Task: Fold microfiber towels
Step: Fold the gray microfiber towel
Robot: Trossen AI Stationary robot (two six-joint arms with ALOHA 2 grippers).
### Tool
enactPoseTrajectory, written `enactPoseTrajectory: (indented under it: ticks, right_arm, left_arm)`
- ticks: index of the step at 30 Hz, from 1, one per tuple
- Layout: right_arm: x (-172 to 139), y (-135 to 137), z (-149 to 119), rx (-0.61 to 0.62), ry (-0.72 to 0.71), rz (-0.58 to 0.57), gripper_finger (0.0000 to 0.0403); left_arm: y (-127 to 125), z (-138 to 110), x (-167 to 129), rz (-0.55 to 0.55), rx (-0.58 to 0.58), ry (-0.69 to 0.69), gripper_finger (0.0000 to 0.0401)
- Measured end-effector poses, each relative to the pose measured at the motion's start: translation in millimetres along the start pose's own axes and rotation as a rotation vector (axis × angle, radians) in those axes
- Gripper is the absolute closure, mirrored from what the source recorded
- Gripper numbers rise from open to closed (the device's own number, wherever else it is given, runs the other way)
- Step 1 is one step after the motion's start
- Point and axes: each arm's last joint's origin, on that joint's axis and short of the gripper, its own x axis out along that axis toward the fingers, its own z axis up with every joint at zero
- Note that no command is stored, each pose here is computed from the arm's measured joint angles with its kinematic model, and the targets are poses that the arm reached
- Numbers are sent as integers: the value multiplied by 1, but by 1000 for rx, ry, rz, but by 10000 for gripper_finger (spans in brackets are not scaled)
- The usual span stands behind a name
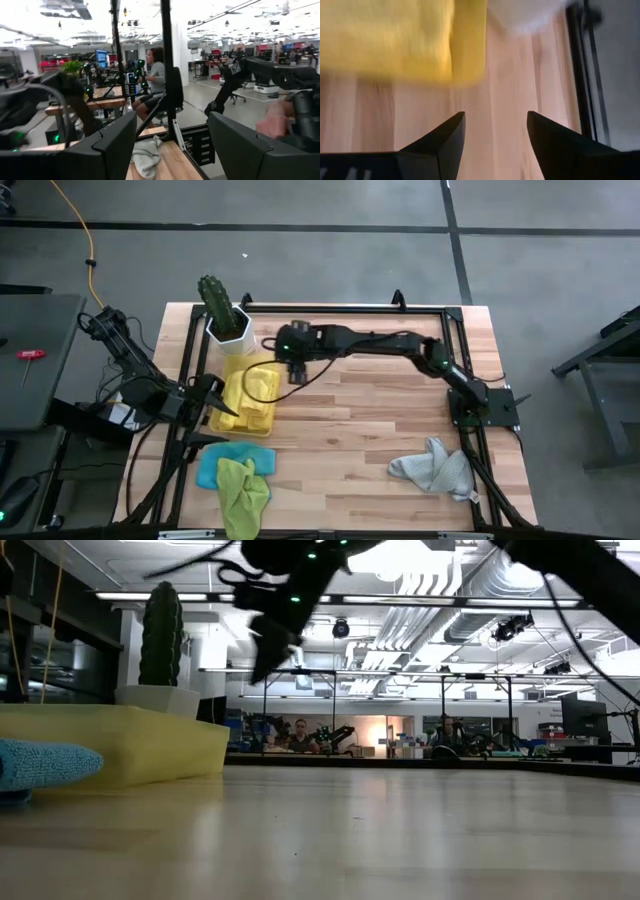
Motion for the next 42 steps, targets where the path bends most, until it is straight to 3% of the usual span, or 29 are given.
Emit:
enactPoseTrajectory:
  ticks: [4, 8, 12, 18, 23, 27, 31, 42]
  right_arm:
    - [-17, 10, -43, 37, 100, -40, 214]
    - [-38, 28, -107, 131, 65, -71, 224]
    - [-74, 44, -166, 305, -147, -107, 226]
    - [-122, 64, -220, 469, -657, -53, 226]
    - [-148, 67, -243, 477, -1027, -55, 226]
    - [-157, 68, -251, 442, -1165, -23, 226]
    - [-156, 70, -251, 405, -1174, 17, 226]
    - [-153, 71, -251, 428, -1152, 39, 226]
  left_arm:
    - [0, -1, 1, 8, -11, 5, 162]
    - [0, -1, 1, 20, -11, 6, 162]
    - [3, -1, 1, 79, 21, 16, 162]
    - [9, -11, 13, 220, 37, 73, 162]
    - [16, -28, 33, 306, 79, 141, 162]
    - [28, -39, 48, 367, 74, 163, 162]
    - [43, -48, 57, 361, 40, 185, 162]
    - [62, -63, 67, 148, -97, 234, 162]
